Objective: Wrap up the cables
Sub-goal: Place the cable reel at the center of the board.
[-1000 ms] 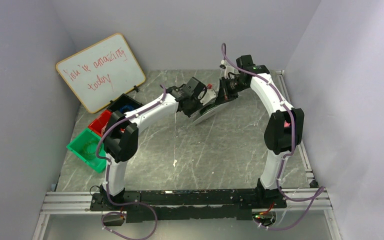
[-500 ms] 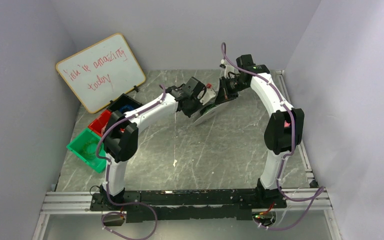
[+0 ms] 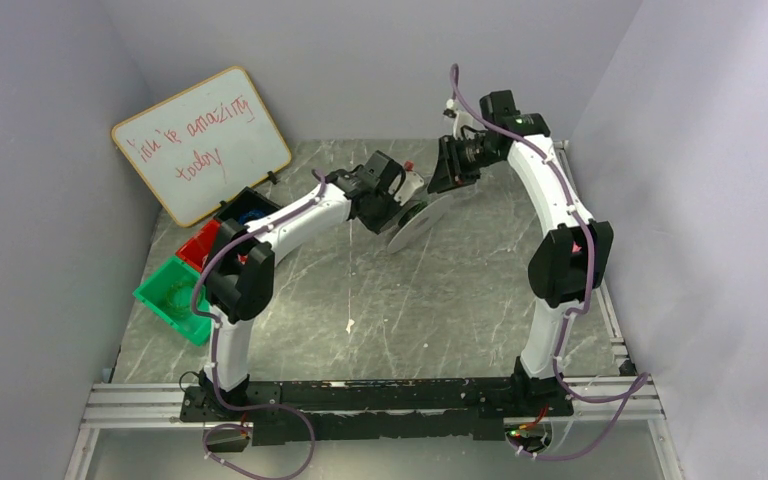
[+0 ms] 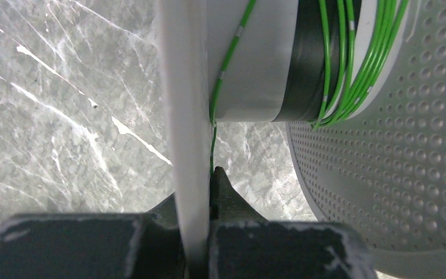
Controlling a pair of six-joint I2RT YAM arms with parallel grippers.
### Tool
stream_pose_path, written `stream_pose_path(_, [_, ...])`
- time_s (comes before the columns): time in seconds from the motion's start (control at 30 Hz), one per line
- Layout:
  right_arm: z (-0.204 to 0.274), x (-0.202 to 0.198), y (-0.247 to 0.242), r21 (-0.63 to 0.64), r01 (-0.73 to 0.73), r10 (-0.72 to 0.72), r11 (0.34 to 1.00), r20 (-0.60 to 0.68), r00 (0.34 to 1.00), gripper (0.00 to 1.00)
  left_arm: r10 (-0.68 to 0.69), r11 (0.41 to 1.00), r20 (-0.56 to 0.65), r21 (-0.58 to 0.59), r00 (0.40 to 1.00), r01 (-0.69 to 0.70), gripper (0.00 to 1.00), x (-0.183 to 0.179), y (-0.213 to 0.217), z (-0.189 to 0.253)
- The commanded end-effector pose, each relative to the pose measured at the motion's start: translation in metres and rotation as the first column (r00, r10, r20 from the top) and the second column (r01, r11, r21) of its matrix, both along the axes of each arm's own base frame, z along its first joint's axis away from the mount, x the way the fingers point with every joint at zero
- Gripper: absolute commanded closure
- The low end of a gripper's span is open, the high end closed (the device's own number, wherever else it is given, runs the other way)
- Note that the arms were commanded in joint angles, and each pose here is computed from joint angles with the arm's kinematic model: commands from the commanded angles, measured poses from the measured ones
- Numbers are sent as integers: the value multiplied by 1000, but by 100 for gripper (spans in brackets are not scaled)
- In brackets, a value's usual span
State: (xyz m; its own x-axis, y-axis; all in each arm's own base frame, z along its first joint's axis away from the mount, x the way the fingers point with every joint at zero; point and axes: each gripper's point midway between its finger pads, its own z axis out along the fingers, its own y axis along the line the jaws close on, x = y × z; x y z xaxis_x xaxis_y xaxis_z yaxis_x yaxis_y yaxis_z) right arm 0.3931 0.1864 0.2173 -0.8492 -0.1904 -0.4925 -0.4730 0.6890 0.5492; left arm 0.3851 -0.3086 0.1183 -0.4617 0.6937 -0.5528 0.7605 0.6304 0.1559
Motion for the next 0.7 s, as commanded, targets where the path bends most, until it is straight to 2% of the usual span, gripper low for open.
stream_pose_path(0.0, [26, 14, -7, 31, 12, -14, 999, 64, 998, 62, 25, 986, 20, -167, 999, -21, 98, 4, -14, 34])
stream_pose_path(0.2, [42, 29, -16, 55, 43, -49, 998, 111, 993, 58, 48, 959, -91, -275, 995, -72, 98, 2, -12, 27])
stream_pose_path(0.33, [54, 34, -24, 79, 65, -76, 995, 148, 986, 57, 80, 917, -188, -372, 979, -147, 98, 4, -9, 26])
stream_pose_path(0.47, [55, 38, -35, 99, 95, -109, 991, 152, 982, 57, 103, 840, -317, -479, 943, -253, 98, 12, -3, 27])
stream_pose_path(0.67, [38, 39, -37, 142, 77, -101, 987, 165, 981, 57, 76, 711, -520, -570, 851, -412, 98, 18, 2, 23])
